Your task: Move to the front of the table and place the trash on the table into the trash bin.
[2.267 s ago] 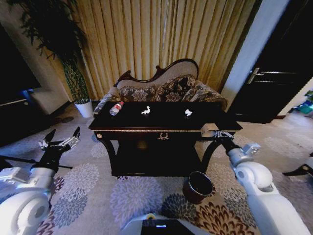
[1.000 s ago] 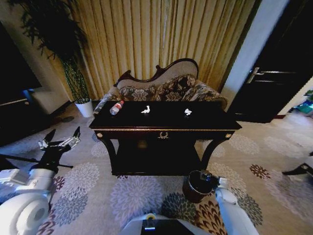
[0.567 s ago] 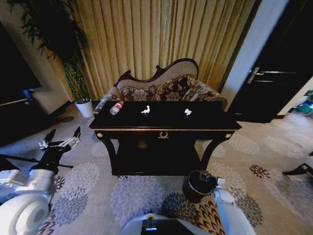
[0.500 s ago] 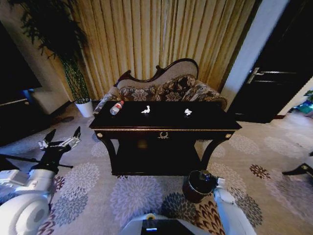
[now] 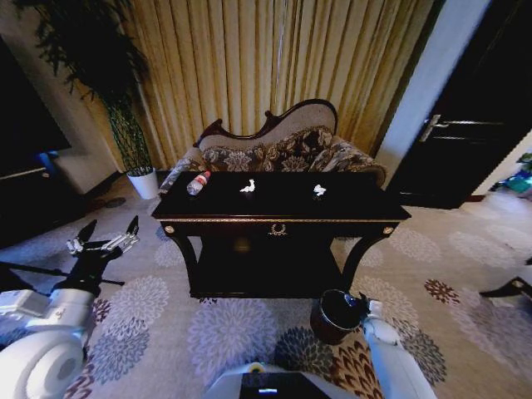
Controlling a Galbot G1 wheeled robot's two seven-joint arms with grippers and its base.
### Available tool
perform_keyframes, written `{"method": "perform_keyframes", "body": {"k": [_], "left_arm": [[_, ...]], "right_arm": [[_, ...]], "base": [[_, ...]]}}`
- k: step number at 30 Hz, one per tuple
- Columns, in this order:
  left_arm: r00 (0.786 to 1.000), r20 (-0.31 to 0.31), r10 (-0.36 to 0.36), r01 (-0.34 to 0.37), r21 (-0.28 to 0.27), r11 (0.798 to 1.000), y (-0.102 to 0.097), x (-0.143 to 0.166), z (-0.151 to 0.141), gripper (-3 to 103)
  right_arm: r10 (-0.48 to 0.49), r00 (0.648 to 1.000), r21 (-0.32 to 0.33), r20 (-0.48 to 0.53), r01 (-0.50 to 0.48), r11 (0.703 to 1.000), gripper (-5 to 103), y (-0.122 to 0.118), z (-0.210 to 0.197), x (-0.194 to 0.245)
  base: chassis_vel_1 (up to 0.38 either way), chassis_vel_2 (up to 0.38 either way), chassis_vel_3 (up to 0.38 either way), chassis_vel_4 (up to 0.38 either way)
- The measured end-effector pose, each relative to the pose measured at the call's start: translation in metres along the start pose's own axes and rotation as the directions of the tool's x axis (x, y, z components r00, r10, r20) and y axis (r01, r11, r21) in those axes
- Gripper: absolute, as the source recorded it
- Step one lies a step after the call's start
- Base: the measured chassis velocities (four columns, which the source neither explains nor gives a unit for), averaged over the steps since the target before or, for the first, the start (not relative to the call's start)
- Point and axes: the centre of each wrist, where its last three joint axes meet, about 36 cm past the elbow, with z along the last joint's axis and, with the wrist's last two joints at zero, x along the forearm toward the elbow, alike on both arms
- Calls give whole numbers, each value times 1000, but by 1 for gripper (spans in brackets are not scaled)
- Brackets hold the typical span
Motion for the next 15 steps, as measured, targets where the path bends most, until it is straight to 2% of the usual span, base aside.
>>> {"method": "perform_keyframes", "body": {"k": [1,2,4,5,7,15], "left_arm": [[1000,0,1,-1,0,1000,0,0,0,100],[1000,0,1,-1,0,1000,0,0,0,100],[1000,1,2,-2,0,1000,-1,0,0,100],[1000,1,2,-2,0,1000,-1,0,0,100],[1000,1,2,-2,0,1000,-1,0,-1,100],[1000,3,3,-3,0,1000,-2,1,-1,100]], "right_arm": [[2,1000,-1,-2,-2,1000,80,-1,1,0],[2,1000,-1,-2,-2,1000,80,-1,1,0],[4,1000,-2,-4,-4,1000,91,-3,1,1],[4,1000,-2,-4,-4,1000,91,-3,1,1],[5,1000,-3,-5,-5,1000,99,-3,2,1],[6,1000,-7,-7,-6,1000,100,-2,3,1]], "base": [[0,0,0,0],[0,0,0,0],[0,0,0,0],[0,0,0,0],[0,0,0,0],[0,0,0,0]]}}
